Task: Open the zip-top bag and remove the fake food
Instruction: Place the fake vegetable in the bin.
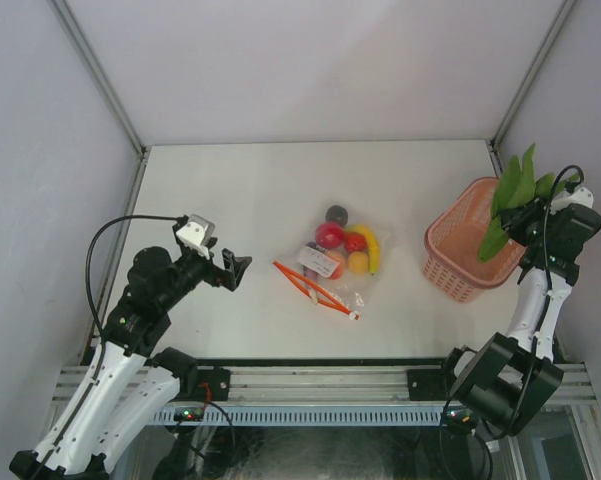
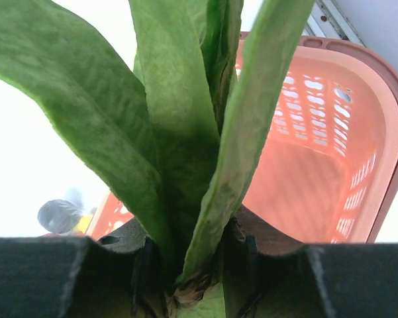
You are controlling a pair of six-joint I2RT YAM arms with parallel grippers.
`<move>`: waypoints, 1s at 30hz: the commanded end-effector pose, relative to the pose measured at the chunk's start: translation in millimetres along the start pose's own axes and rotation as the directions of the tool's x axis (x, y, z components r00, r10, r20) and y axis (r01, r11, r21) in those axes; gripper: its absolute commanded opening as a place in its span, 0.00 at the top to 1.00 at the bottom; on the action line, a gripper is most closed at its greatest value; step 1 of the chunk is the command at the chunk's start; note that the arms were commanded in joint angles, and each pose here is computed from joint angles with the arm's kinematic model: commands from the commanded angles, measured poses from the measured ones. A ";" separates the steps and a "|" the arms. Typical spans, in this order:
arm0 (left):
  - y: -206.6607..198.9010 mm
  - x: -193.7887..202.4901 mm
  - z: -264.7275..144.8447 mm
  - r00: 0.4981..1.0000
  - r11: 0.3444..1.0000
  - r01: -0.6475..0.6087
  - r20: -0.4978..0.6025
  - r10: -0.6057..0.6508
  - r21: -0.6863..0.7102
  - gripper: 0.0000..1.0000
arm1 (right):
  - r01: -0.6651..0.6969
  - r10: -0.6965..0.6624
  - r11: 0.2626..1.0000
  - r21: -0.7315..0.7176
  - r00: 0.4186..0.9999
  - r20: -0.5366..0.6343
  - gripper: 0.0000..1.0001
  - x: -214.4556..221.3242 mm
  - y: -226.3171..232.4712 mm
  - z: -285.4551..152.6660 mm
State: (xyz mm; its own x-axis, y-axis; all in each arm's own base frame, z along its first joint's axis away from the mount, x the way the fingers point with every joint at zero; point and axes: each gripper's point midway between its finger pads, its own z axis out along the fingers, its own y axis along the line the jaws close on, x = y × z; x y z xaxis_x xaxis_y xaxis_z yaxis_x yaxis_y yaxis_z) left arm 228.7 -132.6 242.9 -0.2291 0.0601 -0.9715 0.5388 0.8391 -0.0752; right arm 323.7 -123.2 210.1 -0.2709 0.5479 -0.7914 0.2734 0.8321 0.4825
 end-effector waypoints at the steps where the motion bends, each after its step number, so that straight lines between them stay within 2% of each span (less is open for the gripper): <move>1: 3.2 -7.6 0.7 0.999 1.000 -0.019 0.041 0.020 -0.011 0.00 | -0.002 0.001 1.000 0.021 0.999 0.040 0.83 -12.1 -2.7 0.2; 3: 3.9 -7.5 0.6 0.999 1.000 -0.020 0.041 0.020 -0.015 0.00 | 0.000 -0.001 1.000 0.027 0.999 0.039 0.77 -11.5 -4.4 0.6; 5: 4.6 -7.9 0.5 0.999 1.000 -0.018 0.042 0.019 -0.019 0.00 | 0.003 -0.004 1.000 0.031 0.999 0.039 0.66 -11.6 -5.3 0.8; 10: 4.8 -8.0 0.4 0.999 1.000 -0.017 0.043 0.018 -0.021 0.00 | 0.013 -0.014 1.000 0.023 0.999 0.043 0.26 -13.8 -3.1 -0.1; 13: 5.4 -7.2 0.8 0.999 1.000 -0.016 0.040 0.017 -0.023 0.00 | 0.013 -0.014 1.000 0.026 0.999 0.048 0.09 -14.7 -3.2 -0.9; 17: 5.1 -7.2 0.8 0.999 1.000 -0.016 0.040 0.017 -0.022 0.00 | 0.014 -0.015 1.000 0.024 0.999 0.051 0.01 -15.8 -2.2 -1.3; 30: 3.9 -7.0 0.8 0.999 1.000 -0.015 0.041 0.016 -0.016 0.00 | 0.080 -0.076 0.996 -0.040 0.994 0.082 0.01 -23.4 14.1 -10.0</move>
State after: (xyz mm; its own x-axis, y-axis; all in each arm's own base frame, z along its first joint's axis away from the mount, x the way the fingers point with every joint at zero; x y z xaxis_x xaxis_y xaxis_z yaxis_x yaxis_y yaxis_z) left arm 228.8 -132.5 243.1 -0.2284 0.0598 -0.9717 0.5379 0.8397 -0.0748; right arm 322.2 -126.6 210.3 -0.2639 0.5436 -0.7968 0.2921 0.8323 0.4710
